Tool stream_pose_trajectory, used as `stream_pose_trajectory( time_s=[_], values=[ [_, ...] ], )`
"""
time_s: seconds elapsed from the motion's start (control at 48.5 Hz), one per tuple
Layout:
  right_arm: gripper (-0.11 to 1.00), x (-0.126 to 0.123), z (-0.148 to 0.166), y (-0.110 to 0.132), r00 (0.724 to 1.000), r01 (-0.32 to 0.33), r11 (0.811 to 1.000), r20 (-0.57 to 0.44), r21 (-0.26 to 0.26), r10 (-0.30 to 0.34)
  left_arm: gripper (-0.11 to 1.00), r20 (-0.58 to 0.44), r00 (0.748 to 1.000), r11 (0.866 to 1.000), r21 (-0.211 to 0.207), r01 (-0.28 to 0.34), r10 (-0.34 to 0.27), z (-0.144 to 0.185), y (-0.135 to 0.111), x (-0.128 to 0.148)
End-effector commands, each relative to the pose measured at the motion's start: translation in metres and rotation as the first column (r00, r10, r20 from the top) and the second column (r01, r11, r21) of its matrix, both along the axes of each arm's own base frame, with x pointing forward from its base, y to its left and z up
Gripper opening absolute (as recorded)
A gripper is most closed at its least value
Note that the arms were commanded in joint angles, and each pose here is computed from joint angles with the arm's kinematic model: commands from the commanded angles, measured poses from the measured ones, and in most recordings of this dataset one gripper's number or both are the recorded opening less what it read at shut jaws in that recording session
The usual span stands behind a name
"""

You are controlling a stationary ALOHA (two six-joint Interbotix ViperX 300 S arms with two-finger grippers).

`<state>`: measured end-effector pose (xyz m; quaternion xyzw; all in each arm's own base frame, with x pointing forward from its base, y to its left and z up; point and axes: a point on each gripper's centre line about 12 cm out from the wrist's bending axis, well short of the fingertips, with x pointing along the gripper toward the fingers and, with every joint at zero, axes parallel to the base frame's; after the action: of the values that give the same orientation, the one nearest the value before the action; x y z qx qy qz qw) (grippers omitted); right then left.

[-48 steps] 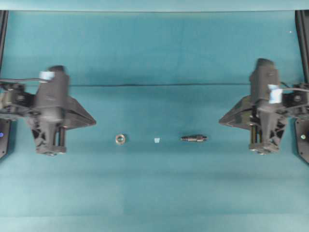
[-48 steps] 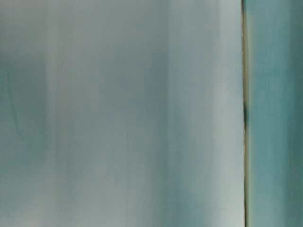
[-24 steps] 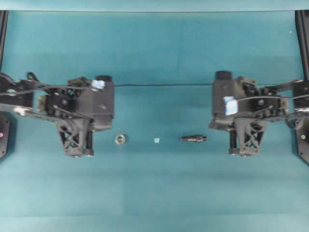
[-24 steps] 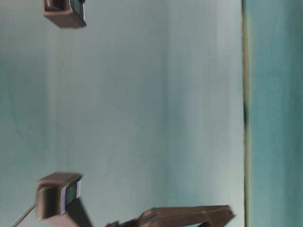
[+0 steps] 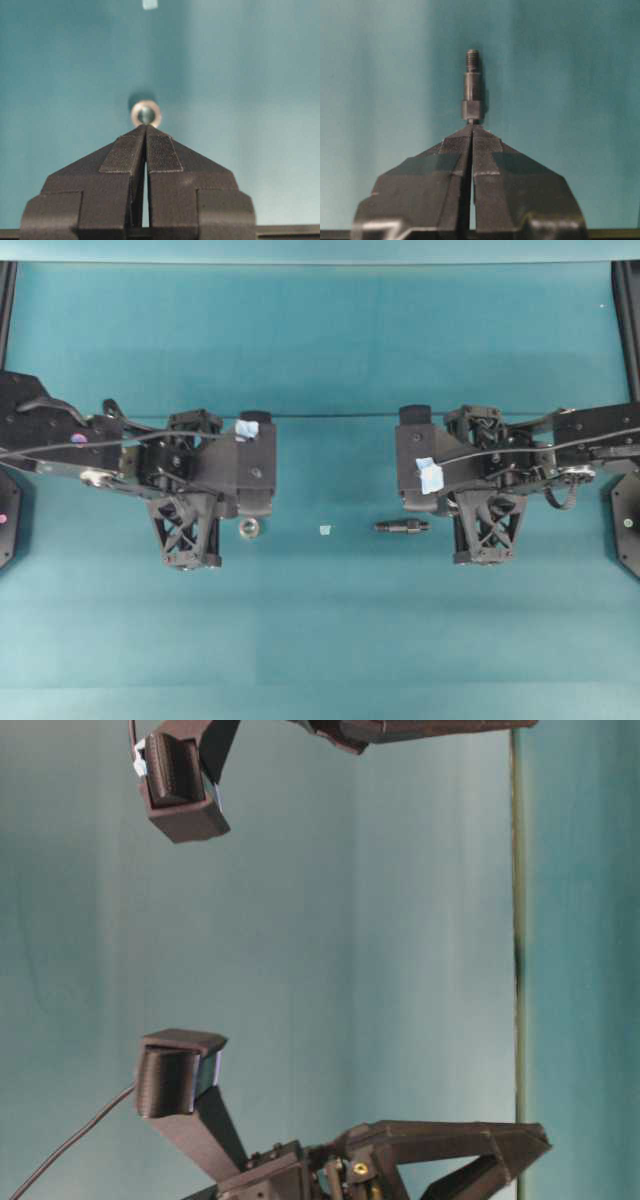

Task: Insert the washer onto the shaft with both hands.
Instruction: 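Lower both grippers, opening them around the washer and the shaft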

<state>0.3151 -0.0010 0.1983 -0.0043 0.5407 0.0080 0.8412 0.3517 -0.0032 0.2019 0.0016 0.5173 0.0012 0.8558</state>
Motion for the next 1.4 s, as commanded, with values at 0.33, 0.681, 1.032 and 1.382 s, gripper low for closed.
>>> stream_pose_trajectory(
  time_s=[0.33,0.681,1.032,1.382],
  values=[
    [-0.08,0.010,-0.001,0.000,1.000,-0.009,1.000,0.017,-0.005,0.009,0.03,0.029,0.999,1.000,0.013,0.016,-0.016,0.005,-0.001,0.004],
    [0.29,0.012,-0.006,0.000,0.999,-0.007,1.000,0.032,-0.006,0.008,0.25,0.008,1.000,1.000,0.004,0.004,-0.005,-0.009,-0.001,0.004],
    [0.98,0.012,-0.017,0.002,1.000,-0.011,1.000,0.000,-0.005,0.011,0.96,-0.001,1.000,1.000,0.011,0.016,-0.016,-0.013,-0.002,0.006],
    [0.98,0.015,-0.028,0.001,1.000,-0.013,1.000,0.000,-0.011,0.013,0.98,-0.020,1.000,1.000,0.009,0.013,-0.012,-0.029,-0.002,0.010]
  ],
)
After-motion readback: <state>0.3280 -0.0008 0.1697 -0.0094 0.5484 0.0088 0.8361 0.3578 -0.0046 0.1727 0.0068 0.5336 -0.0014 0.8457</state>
